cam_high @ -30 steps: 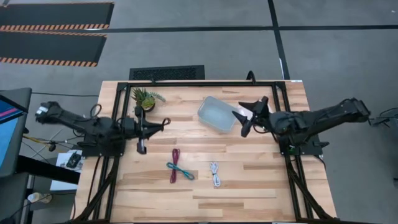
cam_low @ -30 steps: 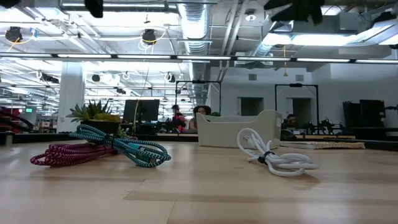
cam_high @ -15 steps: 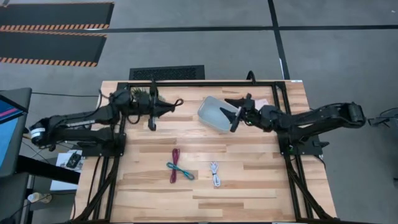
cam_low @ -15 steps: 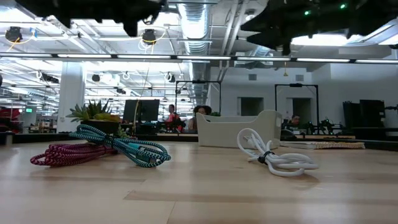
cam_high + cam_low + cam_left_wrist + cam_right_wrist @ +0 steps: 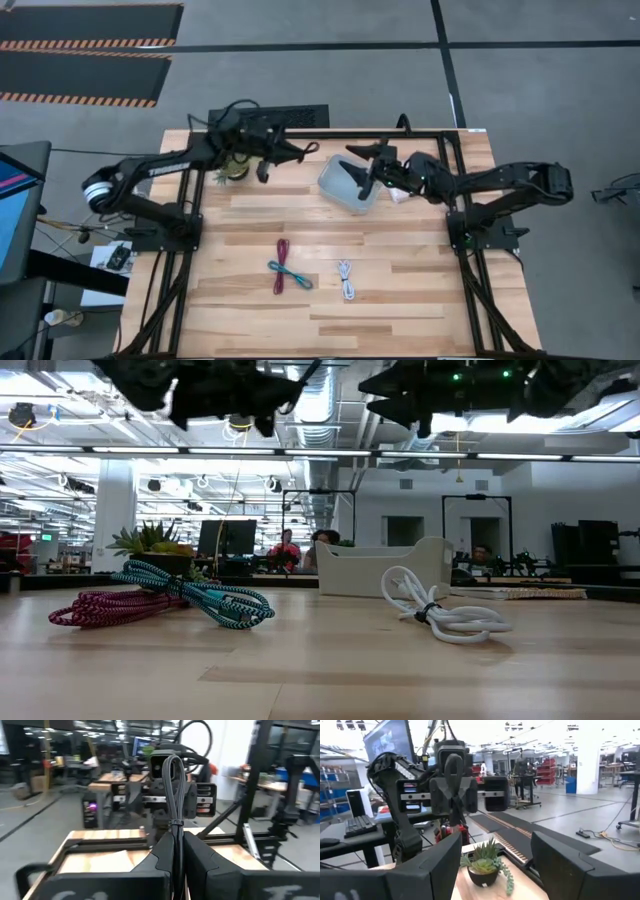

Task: Pick and place USB-C Cables
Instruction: Put the black USB cable into the grey bin

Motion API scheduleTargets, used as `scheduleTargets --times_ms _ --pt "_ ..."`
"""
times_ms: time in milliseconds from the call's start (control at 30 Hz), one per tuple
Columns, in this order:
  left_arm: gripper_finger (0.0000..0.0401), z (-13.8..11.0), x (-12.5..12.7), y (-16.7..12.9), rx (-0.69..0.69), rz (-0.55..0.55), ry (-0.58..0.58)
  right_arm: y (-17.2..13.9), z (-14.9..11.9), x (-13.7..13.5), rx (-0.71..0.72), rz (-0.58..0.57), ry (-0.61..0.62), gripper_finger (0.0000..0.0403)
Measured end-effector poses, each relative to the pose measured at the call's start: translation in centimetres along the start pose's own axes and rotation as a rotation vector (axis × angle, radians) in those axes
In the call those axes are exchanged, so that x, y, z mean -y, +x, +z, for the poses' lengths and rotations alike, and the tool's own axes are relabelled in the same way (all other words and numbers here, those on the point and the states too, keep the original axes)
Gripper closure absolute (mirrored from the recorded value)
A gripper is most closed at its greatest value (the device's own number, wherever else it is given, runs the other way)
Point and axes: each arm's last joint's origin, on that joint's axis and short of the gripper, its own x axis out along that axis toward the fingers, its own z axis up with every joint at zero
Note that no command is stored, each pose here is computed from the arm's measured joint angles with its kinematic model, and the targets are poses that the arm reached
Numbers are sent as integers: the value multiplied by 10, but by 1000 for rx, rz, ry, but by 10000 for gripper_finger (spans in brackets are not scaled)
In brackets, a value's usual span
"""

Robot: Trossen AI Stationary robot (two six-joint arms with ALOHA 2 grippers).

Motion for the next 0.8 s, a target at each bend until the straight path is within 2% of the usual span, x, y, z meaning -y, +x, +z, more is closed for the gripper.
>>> scheduleTargets --times_ms 167,333,567,800 --pt "395 6 -16 18 3 -19 7 6 7 -1 4 31 -3 138" --pt "395 7 -22 27 4 -48 21 12 16 -3 -1 32 -35 138" --pt "395 7 -20 31 12 -56 61 19 30 -1 42 37 -53 138" --pt "395 8 -13 38 32 -40 112 44 19 -3 7 60 -57 138"
